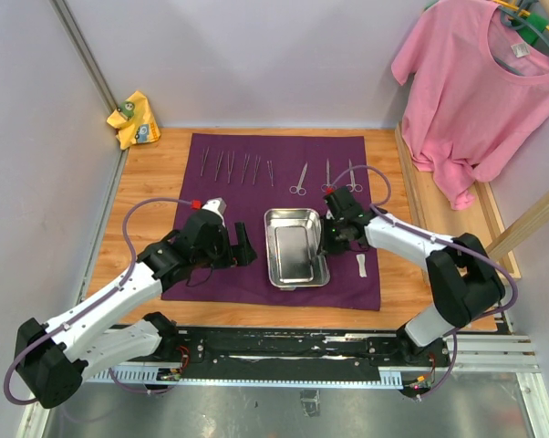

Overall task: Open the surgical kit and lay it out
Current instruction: Adjust the container in the surgical kit.

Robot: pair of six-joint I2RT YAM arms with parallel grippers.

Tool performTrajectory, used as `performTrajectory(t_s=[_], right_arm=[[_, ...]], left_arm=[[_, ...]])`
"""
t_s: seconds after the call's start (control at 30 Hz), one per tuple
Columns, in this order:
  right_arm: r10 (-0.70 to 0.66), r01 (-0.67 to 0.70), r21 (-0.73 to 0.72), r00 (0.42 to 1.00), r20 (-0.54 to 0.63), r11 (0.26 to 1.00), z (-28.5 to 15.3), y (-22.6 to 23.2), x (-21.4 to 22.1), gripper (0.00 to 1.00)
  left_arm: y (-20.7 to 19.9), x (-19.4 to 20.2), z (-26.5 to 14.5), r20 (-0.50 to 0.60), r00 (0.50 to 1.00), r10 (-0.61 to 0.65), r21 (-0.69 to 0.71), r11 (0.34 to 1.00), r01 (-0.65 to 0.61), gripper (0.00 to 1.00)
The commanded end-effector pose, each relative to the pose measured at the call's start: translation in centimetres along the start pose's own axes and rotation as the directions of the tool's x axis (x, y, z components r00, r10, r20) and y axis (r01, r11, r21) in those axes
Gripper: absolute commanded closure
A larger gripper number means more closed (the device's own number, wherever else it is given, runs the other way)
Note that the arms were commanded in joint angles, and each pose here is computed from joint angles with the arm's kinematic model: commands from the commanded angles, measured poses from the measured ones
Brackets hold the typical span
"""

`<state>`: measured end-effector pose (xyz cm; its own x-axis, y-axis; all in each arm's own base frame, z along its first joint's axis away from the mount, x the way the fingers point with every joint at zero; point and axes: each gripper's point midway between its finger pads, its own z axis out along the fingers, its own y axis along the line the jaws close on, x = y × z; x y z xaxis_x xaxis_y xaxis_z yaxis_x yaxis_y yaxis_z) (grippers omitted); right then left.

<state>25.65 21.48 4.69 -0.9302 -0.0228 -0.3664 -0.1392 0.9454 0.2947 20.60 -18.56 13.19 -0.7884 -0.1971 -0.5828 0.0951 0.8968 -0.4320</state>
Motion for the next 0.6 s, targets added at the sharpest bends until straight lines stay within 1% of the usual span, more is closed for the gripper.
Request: performTrajectory(t_s=[0.0, 0.07, 0.23, 0.3, 0.37, 0.43, 0.5, 0.57], right_arm=[[0.101, -0.108, -0.24, 0.994, -0.041, 0.965, -0.4, 2.5, -0.4, 0.99], [0.14, -0.151, -0.307, 0.989, -0.057, 0.94, -0.3, 3.1, -0.4, 0.99], [0.194, -0.216, -0.363, 0.976, -0.096, 0.906, 0.5, 3.3, -0.1, 0.99], [0.19, -0.205, -0.299, 0.979, -0.078, 0.932, 0.6, 2.4, -0.1, 0.99], [0.156, -0.162, -0.193, 0.987, -0.044, 0.968, 0.4, 0.9, -0.2, 0.99], [0.119, -0.119, -0.095, 0.993, -0.013, 0.988, 0.1, -0.3, -0.4, 0.99], [0.105, -0.105, -0.077, 0.994, 0.002, 0.992, 0.0, -0.5, -0.6, 0.99], [0.111, -0.111, -0.108, 0.994, -0.012, 0.988, 0.4, -0.1, -0.4, 0.99]], left_arm=[[-1.0, -1.5, -0.5, 0.041, 0.999, 0.012, 0.016, 1.0, -0.013, 0.01], [-1.0, -1.5, -0.5, 0.041, 0.999, 0.012, 0.017, 1.0, -0.013, 0.01], [-0.9, -1.4, -0.5, 0.041, 0.999, 0.011, 0.014, 1.0, -0.012, 0.01], [-0.8, -1.4, -0.5, 0.04, 0.999, 0.011, 0.011, 1.0, -0.011, 0.01], [-0.8, -1.3, -0.4, 0.04, 0.999, 0.011, 0.011, 1.0, -0.011, 0.01], [-0.7, -1.2, -0.3, 0.037, 0.999, 0.01, 0.011, 1.0, -0.01, 0.01], [-0.7, -1.0, -0.1, 0.032, 0.999, 0.008, 0.014, 1.0, -0.009, 0.01], [-0.7, -0.8, 0.1, 0.027, 1.0, 0.007, 0.017, 1.0, -0.007, 0.01]])
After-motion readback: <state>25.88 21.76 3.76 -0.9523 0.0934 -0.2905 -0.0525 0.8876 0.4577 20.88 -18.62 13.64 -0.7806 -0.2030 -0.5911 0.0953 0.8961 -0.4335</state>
